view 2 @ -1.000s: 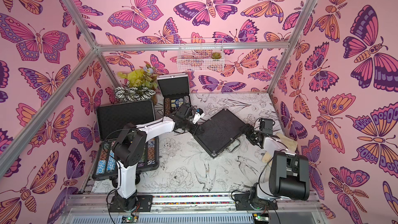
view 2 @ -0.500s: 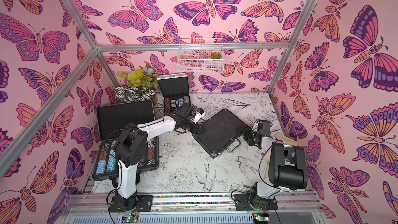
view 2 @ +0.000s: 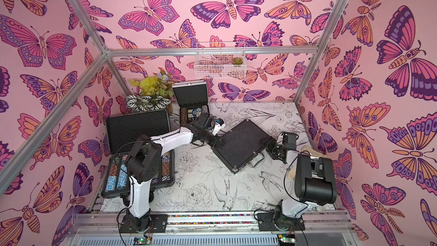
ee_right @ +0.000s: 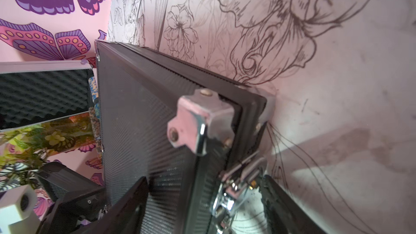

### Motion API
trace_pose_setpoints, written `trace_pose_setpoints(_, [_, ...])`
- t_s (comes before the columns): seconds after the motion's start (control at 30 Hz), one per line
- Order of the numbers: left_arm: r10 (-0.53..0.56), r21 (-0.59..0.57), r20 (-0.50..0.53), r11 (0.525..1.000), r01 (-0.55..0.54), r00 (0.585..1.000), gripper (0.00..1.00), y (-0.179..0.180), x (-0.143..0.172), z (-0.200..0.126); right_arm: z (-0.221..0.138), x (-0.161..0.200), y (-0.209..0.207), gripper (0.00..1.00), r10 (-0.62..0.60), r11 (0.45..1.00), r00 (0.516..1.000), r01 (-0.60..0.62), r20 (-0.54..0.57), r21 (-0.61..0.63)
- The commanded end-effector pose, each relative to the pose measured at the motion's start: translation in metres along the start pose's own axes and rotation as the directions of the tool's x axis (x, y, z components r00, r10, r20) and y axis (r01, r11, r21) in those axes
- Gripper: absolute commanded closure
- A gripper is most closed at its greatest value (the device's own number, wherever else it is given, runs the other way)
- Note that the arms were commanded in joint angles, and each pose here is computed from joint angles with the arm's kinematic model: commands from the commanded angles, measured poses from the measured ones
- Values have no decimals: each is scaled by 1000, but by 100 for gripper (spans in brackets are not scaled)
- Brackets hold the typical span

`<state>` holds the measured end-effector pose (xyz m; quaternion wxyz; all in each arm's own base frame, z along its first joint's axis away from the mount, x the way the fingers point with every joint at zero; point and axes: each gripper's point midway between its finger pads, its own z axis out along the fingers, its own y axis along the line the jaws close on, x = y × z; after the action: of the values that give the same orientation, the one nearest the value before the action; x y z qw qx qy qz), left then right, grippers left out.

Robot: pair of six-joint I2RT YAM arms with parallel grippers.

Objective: Close the poker set cases
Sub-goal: Fasten the fastener on the poker set case.

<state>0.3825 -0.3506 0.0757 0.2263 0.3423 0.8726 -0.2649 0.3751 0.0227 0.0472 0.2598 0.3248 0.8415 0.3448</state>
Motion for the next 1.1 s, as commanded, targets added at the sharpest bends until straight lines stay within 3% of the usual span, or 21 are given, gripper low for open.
trace_pose_setpoints(0.0, [-2, 54, -54, 999, 5, 999, 40, -11, 14, 12, 13, 5, 6, 24, 53, 996, 999, -54, -10, -75])
trace_pose_setpoints(0.23, [-3, 44, -57, 999, 5, 998, 40, -8, 16, 12, 10, 5, 7, 23, 47, 996, 999, -47, -3, -72])
trace_pose_setpoints(0.57, [-2, 40, -47, 999, 4, 999, 40, -8, 12, 8, -19, -4, -2, 22, -27, 995, 999, 23, 36, 99])
trace_pose_setpoints(0.9, [-10, 43, -47, 999, 12, 999, 41, -9, 12, 7, -13, -12, 1, 28, -46, 994, 998, 43, 35, 104])
trace_pose_setpoints(1.07, [-13, 46, -39, 999, 15, 999, 41, -10, 8, 6, -28, 3, 2, 34, -117, 975, 993, 111, 24, 192])
